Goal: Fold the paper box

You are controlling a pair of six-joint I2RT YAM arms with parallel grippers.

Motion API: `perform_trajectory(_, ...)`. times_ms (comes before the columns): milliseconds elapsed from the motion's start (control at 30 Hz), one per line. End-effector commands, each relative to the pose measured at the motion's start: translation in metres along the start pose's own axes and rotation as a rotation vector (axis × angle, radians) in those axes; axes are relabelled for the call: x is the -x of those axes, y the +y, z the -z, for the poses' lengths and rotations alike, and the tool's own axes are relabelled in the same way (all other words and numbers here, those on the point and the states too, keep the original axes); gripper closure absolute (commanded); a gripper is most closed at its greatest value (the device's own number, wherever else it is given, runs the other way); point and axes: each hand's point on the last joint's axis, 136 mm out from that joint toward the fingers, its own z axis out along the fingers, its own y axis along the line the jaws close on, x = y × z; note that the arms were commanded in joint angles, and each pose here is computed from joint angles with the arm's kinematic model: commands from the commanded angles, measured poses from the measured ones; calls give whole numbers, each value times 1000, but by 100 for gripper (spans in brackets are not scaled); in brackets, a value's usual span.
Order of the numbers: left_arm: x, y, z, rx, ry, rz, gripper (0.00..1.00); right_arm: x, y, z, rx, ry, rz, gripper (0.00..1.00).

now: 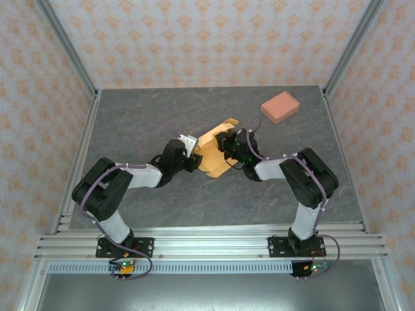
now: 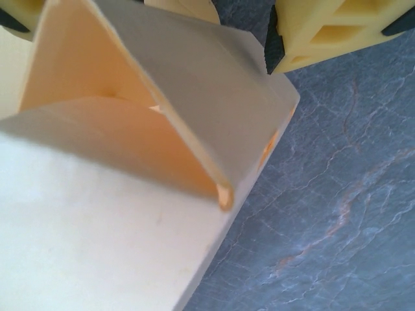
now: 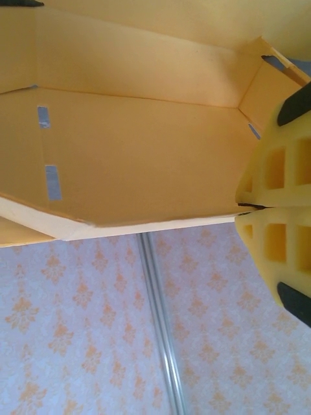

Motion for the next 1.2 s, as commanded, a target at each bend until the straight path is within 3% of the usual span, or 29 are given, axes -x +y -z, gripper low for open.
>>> perform_trajectory(0, 11, 5, 3, 33, -74, 40, 47, 7, 6, 6, 1, -90, -66, 100)
perform_trajectory(333, 29, -7, -2, -28, -70, 19, 48, 11, 18, 24, -123, -199, -84, 100)
perform_trajectory(533, 39, -14, -1, -104, -94, 14, 48, 18, 7, 13, -215, -211, -59, 100)
perform_trajectory(700, 30, -11, -10, -193, -97, 109, 49, 20, -11, -5, -233, -181, -41, 100)
perform_trajectory(933, 24, 1, -18, -134, -101, 127, 51, 26, -34, -10, -248, -190, -36, 100)
perform_trajectory(1167, 24, -7, -25, -158, -83, 96, 52, 20, -42, -11, -252, -170, -71, 100)
